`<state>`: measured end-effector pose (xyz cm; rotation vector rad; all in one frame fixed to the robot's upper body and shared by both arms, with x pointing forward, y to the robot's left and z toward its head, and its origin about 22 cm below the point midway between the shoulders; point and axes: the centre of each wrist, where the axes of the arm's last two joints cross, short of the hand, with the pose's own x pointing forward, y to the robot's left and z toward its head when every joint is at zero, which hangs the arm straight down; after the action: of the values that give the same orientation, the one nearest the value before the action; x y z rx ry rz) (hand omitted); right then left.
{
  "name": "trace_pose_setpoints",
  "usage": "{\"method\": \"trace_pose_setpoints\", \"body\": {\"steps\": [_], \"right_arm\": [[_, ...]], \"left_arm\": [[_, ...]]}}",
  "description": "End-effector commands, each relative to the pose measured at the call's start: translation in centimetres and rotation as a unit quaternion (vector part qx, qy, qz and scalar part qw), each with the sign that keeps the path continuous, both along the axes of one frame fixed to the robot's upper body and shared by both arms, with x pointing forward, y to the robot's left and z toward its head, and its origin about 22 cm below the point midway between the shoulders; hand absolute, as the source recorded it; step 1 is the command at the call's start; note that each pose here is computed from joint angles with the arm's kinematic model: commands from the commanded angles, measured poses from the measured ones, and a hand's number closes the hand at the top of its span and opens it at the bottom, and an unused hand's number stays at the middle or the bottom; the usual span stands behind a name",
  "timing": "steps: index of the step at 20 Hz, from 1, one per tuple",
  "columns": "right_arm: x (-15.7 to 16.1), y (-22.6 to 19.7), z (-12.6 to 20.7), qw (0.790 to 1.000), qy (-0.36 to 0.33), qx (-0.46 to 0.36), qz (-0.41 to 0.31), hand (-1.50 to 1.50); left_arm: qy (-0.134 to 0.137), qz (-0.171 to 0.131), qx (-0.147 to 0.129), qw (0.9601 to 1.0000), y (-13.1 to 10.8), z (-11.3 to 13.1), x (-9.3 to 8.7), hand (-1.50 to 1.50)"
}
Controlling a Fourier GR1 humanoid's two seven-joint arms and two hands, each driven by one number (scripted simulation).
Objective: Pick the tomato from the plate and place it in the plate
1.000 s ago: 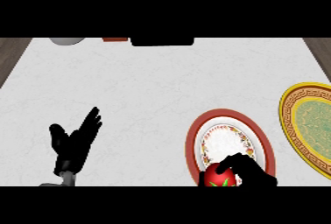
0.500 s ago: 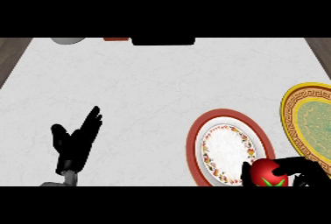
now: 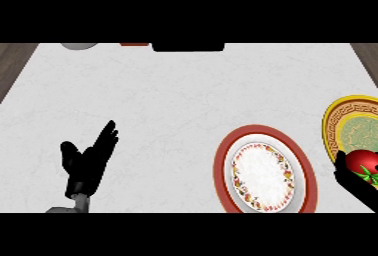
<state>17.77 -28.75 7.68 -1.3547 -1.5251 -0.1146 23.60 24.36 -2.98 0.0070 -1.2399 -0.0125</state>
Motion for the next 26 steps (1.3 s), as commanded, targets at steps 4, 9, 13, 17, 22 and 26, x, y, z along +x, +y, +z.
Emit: {"method": "trace_pose_setpoints", "body": {"steps": [4,9,13,17,22,26], "right_arm": [[4.5,-9.1,0.4,0.998,-0.027,0.008,-0.055,1.50],[7.0,-12.8,-2.5,0.999,-0.020,0.010,-0.047,1.50],[7.6,-16.5,-3.7,0.999,-0.018,0.015,-0.033,1.50],[5.2,-19.7,-6.1,0.979,0.192,0.045,-0.058,-1.50],[8.2,-20.2,-6.8,0.981,0.169,0.091,0.036,-1.50],[7.7,-22.9,-5.6,0.987,0.090,0.109,0.077,-1.50]], "left_arm": [[0.030,0.003,-0.008,0.9995,-0.3,-0.1,0.2,0.00],[0.024,-0.012,-0.003,0.9996,0.1,-0.8,-0.4,0.00],[0.028,0.000,0.004,0.9996,-0.6,-0.5,-0.7,0.00],[0.024,-0.023,-0.009,0.9994,-0.8,0.0,0.1,0.00],[0.017,-0.023,-0.003,0.9996,-1.1,-0.3,-0.2,0.00],[0.019,-0.008,-0.001,0.9998,-1.1,-0.4,0.8,0.00]]}}
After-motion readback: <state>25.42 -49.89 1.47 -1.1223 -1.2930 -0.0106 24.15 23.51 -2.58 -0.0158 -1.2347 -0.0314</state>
